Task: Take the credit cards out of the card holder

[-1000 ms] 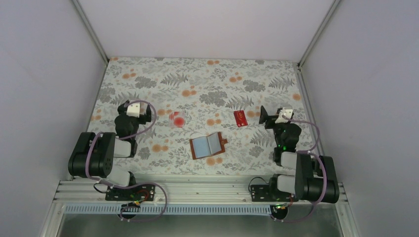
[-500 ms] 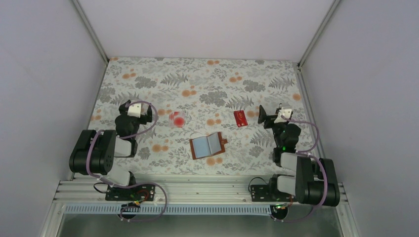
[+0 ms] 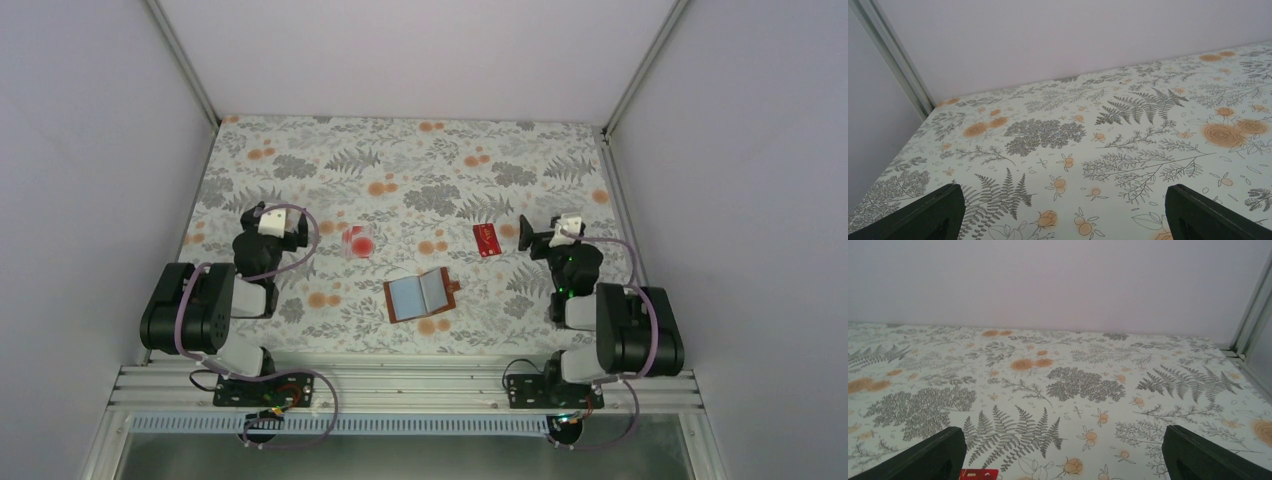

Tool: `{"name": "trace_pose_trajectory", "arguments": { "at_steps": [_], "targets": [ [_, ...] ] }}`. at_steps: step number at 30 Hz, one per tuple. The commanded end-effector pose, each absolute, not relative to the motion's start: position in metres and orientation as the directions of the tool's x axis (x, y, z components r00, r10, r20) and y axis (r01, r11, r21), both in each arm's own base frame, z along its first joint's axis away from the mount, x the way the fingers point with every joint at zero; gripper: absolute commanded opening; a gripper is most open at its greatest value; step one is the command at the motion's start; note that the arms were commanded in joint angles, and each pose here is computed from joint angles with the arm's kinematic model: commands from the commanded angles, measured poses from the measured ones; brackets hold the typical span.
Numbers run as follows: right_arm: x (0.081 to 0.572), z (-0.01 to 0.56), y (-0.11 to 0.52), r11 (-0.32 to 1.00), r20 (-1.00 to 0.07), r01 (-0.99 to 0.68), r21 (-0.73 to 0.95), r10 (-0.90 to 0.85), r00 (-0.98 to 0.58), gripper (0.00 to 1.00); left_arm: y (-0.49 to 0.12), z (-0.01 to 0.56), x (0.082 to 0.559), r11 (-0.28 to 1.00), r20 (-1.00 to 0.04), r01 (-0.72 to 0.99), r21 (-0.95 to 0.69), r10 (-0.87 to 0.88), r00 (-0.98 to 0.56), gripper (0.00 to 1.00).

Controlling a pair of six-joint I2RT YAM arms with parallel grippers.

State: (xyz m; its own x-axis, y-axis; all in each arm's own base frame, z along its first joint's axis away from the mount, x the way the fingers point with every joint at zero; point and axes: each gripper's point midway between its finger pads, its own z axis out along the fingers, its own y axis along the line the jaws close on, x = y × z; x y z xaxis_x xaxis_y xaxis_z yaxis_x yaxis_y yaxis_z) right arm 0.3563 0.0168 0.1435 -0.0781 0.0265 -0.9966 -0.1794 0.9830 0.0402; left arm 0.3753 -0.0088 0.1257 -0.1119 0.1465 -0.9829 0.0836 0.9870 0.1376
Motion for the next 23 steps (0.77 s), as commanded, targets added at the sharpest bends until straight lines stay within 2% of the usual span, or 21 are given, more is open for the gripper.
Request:
{"name": "trace_pose_trajectory", "arguments": {
  "at_steps": [1, 6, 23],
  "targets": [
    [0.37, 0.153, 0.022, 0.978, -0.999, -0.208, -0.012, -0.018, -0.026, 0.99, -0.011, 0.14, 0.381, 0.986, -0.988, 0.093, 0.141, 0.147, -0.055, 1.0],
    [0.387, 0.148, 0.024, 0.973, -0.997, -0.229, 0.001, -0.017, -0.079, 0.99, -0.01, 0.14, 0.381, 0.986, -0.988, 0.091, 0.139, 0.144, -0.059, 1.0],
    [0.388, 0.147, 0.023, 0.974, -0.997, -0.226, 0.003, -0.015, -0.082, 0.99, -0.005, 0.139, 0.384, 0.99, -0.989, 0.067, 0.125, 0.13, -0.07, 1.0]
  ]
}}
